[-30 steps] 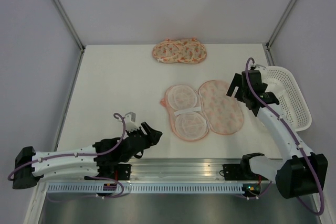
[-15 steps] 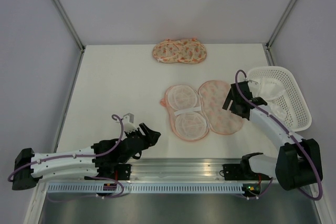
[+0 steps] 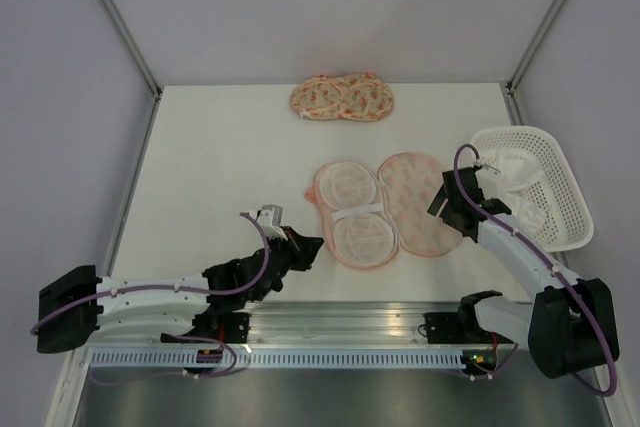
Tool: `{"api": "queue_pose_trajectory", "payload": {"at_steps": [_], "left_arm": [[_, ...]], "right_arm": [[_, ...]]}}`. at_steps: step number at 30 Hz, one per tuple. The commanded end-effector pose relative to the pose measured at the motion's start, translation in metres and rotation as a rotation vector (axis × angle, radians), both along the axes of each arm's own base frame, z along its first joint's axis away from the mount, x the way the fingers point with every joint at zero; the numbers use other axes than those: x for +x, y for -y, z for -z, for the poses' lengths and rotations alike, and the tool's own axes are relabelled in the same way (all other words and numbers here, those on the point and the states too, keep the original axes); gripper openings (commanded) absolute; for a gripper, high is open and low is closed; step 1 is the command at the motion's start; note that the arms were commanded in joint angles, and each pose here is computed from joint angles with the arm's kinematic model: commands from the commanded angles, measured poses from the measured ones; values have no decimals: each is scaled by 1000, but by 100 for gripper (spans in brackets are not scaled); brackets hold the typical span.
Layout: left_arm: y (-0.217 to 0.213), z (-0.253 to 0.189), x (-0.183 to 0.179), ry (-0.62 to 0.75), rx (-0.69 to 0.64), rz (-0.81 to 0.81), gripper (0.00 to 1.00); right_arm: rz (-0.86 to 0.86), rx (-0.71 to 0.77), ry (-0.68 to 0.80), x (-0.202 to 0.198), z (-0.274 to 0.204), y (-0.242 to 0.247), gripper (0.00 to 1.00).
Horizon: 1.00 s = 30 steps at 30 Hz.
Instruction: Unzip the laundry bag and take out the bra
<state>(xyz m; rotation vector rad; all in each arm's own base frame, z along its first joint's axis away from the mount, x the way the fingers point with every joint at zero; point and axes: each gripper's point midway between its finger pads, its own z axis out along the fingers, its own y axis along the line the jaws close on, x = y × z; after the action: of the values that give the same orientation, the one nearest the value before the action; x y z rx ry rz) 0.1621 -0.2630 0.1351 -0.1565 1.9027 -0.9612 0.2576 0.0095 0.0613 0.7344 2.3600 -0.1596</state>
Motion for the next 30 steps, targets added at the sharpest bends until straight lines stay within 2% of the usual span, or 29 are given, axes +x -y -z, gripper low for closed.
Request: {"api": "queue_pose_trajectory", "payload": {"at_steps": [1,4,6,7,10,14,17,18,22,30], "left_arm": [[35,-40,20,117,-57,70,2],[63,-17,33,19,-27,150,2],[83,-15,40,-13,-53,213,2],[91,2,44,-40,-28,226,2],[111,3,51,-17,-36,284,2],[128,34,73,-51,62,288,2],[123,57,91,-89,170,217,2],[112,76,91,-143,250,191,2],[74,104,109,-236,409,1,2],[5,147,93,-377,509,-194,2]], "right_arm": [[-13,24,52,9,-8,-5,88],[-15,24,56,8,-9,-5,87],[-15,22,59,8,-10,-5,87],[-14,21,61,7,-11,-4,88],[-15,17,62,6,-11,-3,88],[-16,18,55,4,-9,-3,88],[-18,20,54,4,-8,-4,88],[-24,19,52,4,-7,-4,89],[-27,18,48,5,-5,-4,89],[-64,43,6,4,11,-12,88]]}}
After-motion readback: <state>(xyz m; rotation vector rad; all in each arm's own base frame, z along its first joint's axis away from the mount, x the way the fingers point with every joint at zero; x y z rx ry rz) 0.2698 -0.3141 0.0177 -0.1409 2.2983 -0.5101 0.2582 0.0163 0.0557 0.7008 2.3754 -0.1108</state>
